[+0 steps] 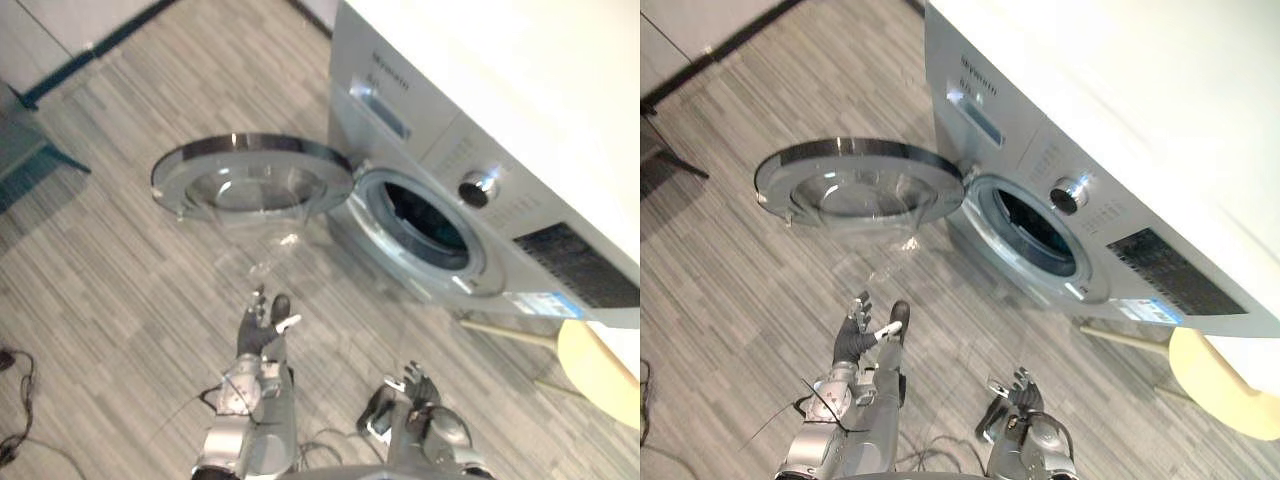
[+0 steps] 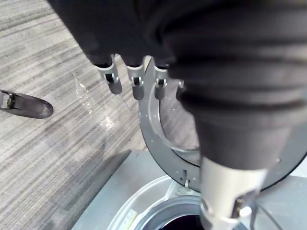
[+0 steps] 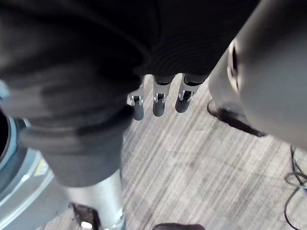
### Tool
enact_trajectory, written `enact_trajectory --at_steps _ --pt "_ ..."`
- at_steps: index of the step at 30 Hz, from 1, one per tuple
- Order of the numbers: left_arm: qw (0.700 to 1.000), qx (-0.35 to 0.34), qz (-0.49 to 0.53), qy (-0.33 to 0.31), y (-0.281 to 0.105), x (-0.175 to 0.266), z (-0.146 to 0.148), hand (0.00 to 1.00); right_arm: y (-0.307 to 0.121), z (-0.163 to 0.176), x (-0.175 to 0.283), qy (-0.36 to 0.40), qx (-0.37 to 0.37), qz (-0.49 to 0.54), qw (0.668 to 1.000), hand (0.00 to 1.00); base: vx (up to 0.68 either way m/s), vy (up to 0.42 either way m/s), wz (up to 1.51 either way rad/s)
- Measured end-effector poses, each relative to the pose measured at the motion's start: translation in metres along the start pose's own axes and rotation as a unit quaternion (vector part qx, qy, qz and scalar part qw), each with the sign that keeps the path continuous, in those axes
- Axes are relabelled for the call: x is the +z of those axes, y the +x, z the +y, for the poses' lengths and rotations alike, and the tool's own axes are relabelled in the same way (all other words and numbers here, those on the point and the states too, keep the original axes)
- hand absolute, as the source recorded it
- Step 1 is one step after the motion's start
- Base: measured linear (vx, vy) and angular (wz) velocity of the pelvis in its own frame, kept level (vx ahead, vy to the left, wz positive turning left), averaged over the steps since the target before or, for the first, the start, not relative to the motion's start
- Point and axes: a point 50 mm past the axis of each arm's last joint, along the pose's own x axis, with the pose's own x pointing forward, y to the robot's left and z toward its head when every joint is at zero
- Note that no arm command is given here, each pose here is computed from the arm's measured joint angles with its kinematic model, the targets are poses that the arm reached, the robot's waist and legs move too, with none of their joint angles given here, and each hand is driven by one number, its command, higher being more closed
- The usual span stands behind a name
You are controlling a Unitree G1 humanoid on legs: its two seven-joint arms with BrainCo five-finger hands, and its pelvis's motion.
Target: Pick up the laundry basket with both hands and put the clothes into the washing machine.
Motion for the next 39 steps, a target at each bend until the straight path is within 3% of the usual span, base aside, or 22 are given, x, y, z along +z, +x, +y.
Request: enact_trajectory --at_steps 7,11,16,21,27,33,39 --pt "0.997 -0.008 0.073 0.013 -0.013 -0.032 0.003 0.00 -0.002 -0.017 -0.006 -0.024 -0.023 0.015 0.999 0.00 -0.01 0.005 0.10" --pt "0.994 0.037 0.098 -0.012 -0.021 -0.043 0.017 0.00 -0.006 -0.023 -0.018 -0.039 -0.024 0.043 0.998 0.00 -0.01 0.119 -0.65" --pt "0.994 0.048 0.098 -0.007 -0.015 -0.042 0.030 0.00 -0.009 -0.024 -0.029 0.020 -0.045 0.060 0.997 0.00 -0.14 0.093 -0.66" --pt "0.989 0.006 0.149 0.021 -0.021 -0.064 0.022 0.00 -0.018 -0.043 -0.041 0.081 -0.097 0.072 0.989 0.00 -0.16 0.168 -0.77" --pt "0.985 -0.002 0.167 0.053 -0.023 -0.071 0.030 0.00 -0.025 -0.047 -0.052 0.112 -0.118 0.084 0.983 0.00 -0.07 0.116 -0.51" --pt "0.979 0.027 0.198 0.032 -0.033 -0.083 0.035 0.00 -0.029 -0.045 -0.066 0.109 -0.113 0.116 0.981 0.00 -0.04 -0.055 0.13" --pt "0.971 0.032 0.235 -0.029 -0.040 -0.097 0.013 0.00 -0.024 -0.055 -0.054 0.050 -0.109 0.107 0.987 0.00 0.00 -0.096 0.45"
